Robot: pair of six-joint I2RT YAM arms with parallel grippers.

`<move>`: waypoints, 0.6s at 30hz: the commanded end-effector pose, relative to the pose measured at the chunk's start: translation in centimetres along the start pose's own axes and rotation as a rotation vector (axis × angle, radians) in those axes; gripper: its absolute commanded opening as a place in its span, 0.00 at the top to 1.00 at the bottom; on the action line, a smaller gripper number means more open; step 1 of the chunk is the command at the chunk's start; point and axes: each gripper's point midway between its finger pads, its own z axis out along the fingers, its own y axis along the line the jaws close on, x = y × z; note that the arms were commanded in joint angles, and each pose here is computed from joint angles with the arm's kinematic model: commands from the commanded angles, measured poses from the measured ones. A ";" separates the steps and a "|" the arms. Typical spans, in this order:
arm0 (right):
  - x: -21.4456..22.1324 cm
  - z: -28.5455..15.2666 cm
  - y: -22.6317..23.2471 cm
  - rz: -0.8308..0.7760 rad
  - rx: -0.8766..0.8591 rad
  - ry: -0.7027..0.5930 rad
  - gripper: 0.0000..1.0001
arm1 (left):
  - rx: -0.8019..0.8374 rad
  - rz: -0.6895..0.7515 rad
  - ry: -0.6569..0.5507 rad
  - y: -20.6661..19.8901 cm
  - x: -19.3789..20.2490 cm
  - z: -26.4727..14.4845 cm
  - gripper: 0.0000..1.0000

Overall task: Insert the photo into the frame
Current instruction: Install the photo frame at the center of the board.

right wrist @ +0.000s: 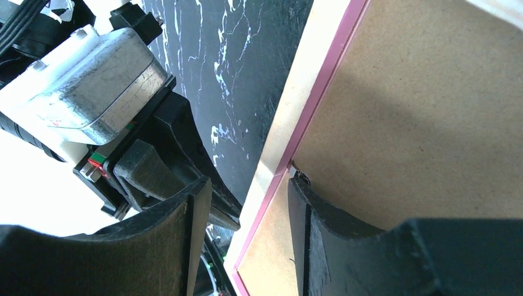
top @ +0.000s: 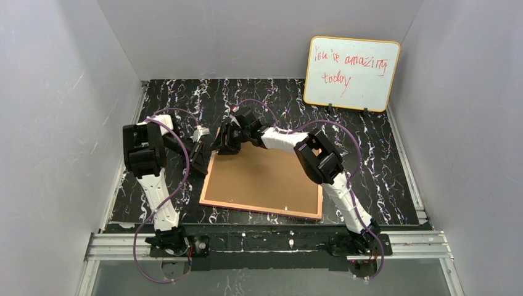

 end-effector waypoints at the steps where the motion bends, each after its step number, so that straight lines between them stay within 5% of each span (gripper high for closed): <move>1: -0.8 -0.4 1.5 -0.084 -0.013 -0.056 0.42 | -0.021 0.080 -0.013 -0.4 -0.9 -0.7 0.89; 9: -0.1 -7.8 7.2 -0.344 -0.056 -0.108 0.36 | 0.009 0.125 -0.107 -3.2 -2.3 -5.7 0.64; 17: 11.5 -13.5 4.0 -0.604 0.119 0.099 0.33 | -0.043 0.198 -0.119 -5.7 -0.6 -8.3 0.52; 18: 12.6 -14.0 3.1 -0.625 0.158 0.107 0.33 | -0.047 0.208 -0.120 -6.1 -0.3 -8.4 0.45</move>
